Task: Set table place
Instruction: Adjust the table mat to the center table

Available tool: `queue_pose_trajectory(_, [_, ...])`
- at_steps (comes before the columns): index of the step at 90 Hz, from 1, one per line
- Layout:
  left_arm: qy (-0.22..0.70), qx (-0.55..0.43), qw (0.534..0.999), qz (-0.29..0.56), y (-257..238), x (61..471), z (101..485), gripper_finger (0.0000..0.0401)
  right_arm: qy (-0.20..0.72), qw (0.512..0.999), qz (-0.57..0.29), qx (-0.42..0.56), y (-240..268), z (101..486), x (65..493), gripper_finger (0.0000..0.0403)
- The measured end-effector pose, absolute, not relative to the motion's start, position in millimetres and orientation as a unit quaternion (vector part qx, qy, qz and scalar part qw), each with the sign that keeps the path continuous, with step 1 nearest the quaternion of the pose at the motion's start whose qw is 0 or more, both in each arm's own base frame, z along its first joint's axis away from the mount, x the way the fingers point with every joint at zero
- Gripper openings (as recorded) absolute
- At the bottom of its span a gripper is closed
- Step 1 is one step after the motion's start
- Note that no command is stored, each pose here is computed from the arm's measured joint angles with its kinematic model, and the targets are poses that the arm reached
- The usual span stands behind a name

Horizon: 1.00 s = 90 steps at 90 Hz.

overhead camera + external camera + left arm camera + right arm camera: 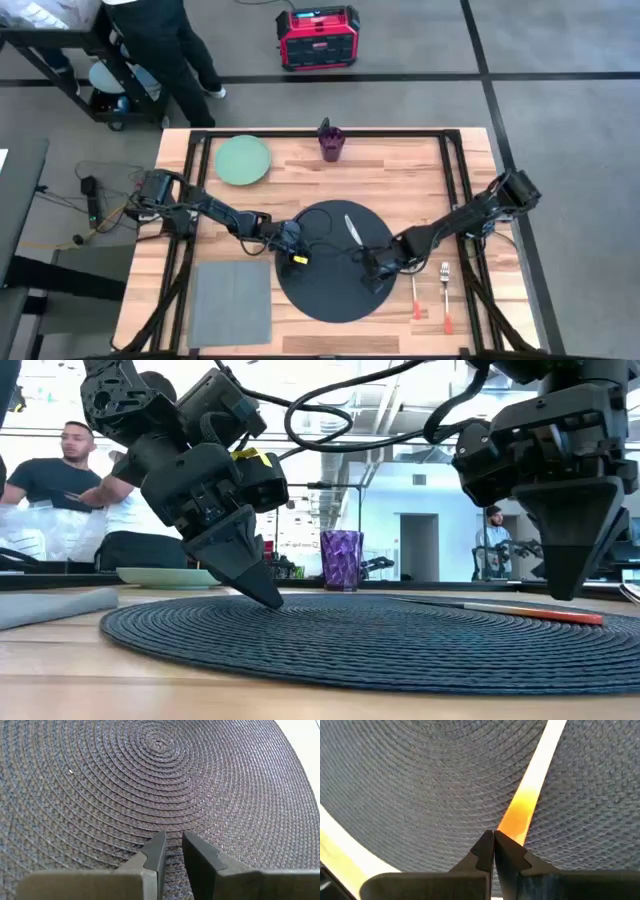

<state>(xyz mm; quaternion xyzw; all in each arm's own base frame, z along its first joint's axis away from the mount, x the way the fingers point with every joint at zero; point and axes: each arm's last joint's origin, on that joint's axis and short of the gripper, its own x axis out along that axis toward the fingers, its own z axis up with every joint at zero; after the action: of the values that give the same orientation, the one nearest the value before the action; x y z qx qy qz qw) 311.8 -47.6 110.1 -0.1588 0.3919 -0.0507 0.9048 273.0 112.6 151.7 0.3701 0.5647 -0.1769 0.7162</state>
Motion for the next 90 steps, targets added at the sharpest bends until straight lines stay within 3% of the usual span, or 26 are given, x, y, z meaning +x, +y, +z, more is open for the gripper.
queue_pose_trajectory(9, [0.374, -0.156, 0.913, -0.056, -47.7, 312.9, 122.8, 0.0047, 0.561, 0.727, -0.178, 0.352, 102.8, 151.6, 276.2, 0.0000])
queue_pose_trajectory(30, [0.233, -0.112, 0.957, -0.130, -48.9, 308.9, 207.2, 0.0047, 0.556, 0.748, -0.170, 0.321, 71.5, 158.7, 282.3, 0.0000])
queue_pose_trajectory(41, [0.197, -0.119, 0.960, -0.160, -54.6, 295.5, 232.1, 0.0047, 0.556, 0.751, -0.196, 0.297, 48.2, 172.0, 274.3, 0.0000])
queue_pose_trajectory(56, [0.320, -0.131, 0.922, -0.174, -72.8, 281.8, 195.7, 0.0047, 0.575, 0.732, -0.255, 0.263, 18.5, 194.7, 247.9, 0.0000])
queue_pose_trajectory(78, [0.374, -0.126, 0.896, -0.206, -92.1, 285.5, 166.8, 0.0047, 0.555, 0.735, -0.302, 0.245, -10.1, 240.9, 196.4, 0.0000])
queue_pose_trajectory(90, [0.431, -0.159, 0.856, -0.237, -100.7, 286.7, 140.7, 0.0047, 0.528, 0.740, -0.324, 0.261, -16.7, 260.2, 168.8, 0.0000])
